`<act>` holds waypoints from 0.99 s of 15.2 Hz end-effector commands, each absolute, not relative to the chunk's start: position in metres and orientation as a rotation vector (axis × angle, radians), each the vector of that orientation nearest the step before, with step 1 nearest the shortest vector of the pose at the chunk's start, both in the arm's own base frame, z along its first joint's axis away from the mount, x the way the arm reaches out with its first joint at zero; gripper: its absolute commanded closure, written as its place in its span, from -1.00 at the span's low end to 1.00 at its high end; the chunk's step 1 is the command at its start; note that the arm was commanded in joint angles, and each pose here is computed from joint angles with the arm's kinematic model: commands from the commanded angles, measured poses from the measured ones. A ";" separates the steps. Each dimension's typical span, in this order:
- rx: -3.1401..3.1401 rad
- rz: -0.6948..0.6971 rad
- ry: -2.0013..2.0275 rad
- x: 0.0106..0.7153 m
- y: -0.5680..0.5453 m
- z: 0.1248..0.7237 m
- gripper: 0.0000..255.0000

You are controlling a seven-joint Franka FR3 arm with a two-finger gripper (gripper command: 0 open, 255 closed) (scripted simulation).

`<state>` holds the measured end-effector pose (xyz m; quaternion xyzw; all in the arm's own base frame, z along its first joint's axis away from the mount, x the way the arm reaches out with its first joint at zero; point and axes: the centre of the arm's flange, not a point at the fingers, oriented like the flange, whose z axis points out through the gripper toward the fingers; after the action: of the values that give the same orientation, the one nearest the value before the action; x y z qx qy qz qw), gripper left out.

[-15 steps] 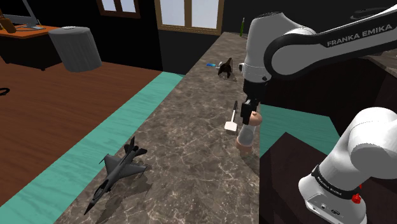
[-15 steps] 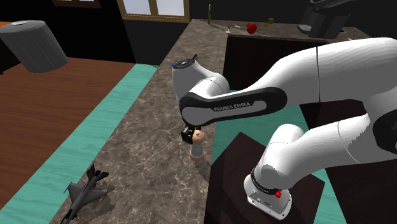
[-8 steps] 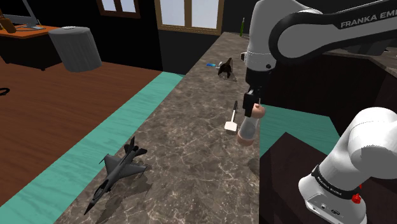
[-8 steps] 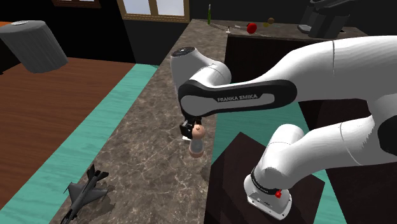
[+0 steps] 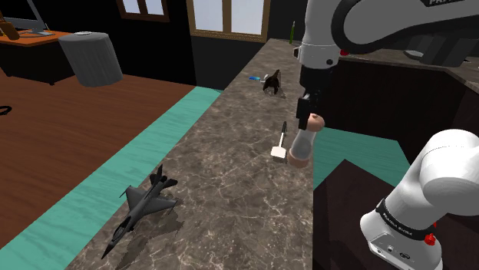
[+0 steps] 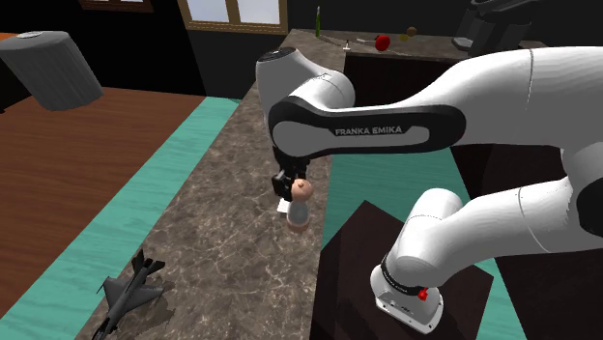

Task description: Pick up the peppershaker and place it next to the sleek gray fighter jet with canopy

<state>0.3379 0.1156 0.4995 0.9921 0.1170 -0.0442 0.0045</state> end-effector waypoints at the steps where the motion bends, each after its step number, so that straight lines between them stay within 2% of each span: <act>1: 3.108 -0.139 0.367 0.337 0.117 0.511 1.00; 15: 3.108 -0.139 0.367 0.337 0.117 0.585 1.00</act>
<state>0.3357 0.1168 0.5799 0.9921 0.1171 -0.0442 0.0045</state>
